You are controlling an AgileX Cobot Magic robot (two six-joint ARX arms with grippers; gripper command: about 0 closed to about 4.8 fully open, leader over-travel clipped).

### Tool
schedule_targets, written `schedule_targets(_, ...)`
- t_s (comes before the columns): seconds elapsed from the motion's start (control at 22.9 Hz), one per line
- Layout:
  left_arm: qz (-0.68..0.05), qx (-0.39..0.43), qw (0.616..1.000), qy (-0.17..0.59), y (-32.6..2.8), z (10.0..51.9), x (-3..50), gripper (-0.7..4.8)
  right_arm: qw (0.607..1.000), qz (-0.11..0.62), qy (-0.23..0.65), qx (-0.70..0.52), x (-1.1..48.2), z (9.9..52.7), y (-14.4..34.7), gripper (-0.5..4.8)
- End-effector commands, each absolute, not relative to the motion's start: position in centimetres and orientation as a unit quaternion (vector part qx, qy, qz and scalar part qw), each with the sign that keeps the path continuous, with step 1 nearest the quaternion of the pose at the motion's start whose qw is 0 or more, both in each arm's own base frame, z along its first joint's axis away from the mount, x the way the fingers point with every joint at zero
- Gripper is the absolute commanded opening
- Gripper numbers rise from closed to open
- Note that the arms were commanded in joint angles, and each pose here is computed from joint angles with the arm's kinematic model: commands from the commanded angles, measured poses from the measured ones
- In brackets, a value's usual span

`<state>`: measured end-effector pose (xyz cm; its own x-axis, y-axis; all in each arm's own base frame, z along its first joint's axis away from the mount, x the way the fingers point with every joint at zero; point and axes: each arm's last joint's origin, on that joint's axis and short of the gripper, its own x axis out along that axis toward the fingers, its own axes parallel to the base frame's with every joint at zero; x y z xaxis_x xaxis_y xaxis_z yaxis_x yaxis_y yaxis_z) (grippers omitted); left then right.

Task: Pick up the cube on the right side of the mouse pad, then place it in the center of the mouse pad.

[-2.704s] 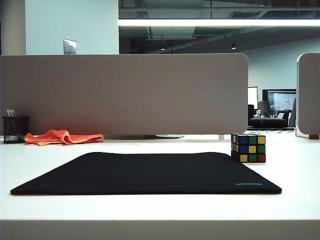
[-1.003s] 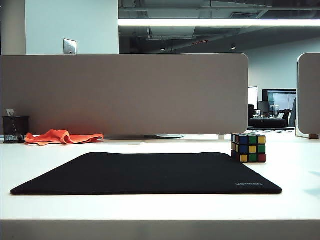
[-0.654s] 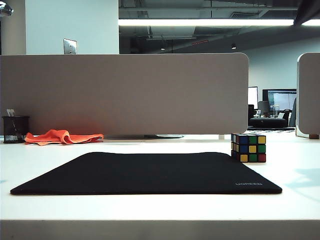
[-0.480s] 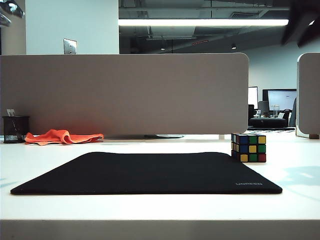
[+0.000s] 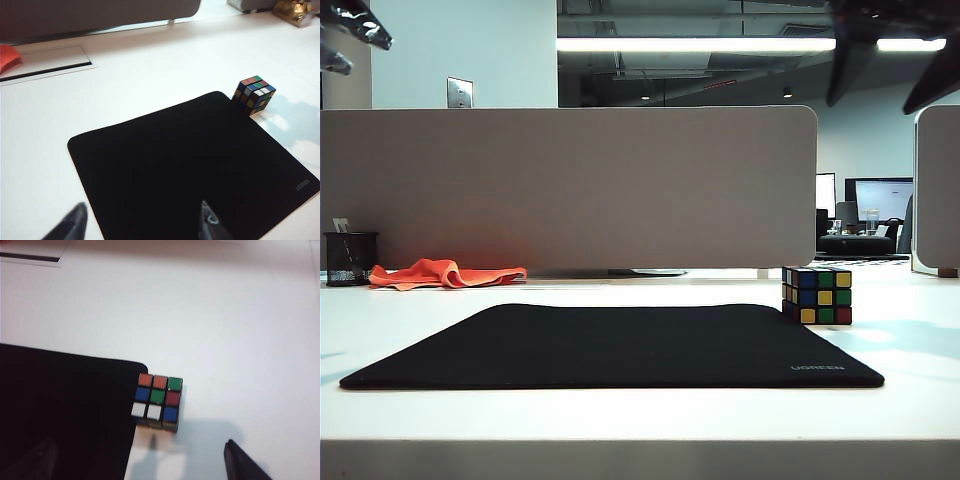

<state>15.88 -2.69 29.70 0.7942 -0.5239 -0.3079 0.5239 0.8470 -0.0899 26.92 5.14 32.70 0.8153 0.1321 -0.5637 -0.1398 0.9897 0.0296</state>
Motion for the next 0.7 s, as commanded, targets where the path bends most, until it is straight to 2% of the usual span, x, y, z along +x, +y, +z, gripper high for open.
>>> schedule_targets(0.04, -0.277, -0.011, 0.948, 0.157, -2.7, 30.0, 15.9, 3.18, 0.949, 0.06, 0.31, 0.008, 28.9, 33.1, 5.5, 4.79)
schedule_targets(0.26, -0.277, -0.019, 0.948, 0.158, -2.7, 30.1, 15.9, 3.18, 0.94, 0.049, 0.336, 0.032, 32.0, 32.1, 6.1, 4.79)
schedule_targets(0.7, -0.276, -0.028, 0.947, 0.165, -2.7, 30.0, 15.8, 3.18, 0.896, -0.004, 0.444, 0.033, 36.9, 25.6, 6.9, 4.79)
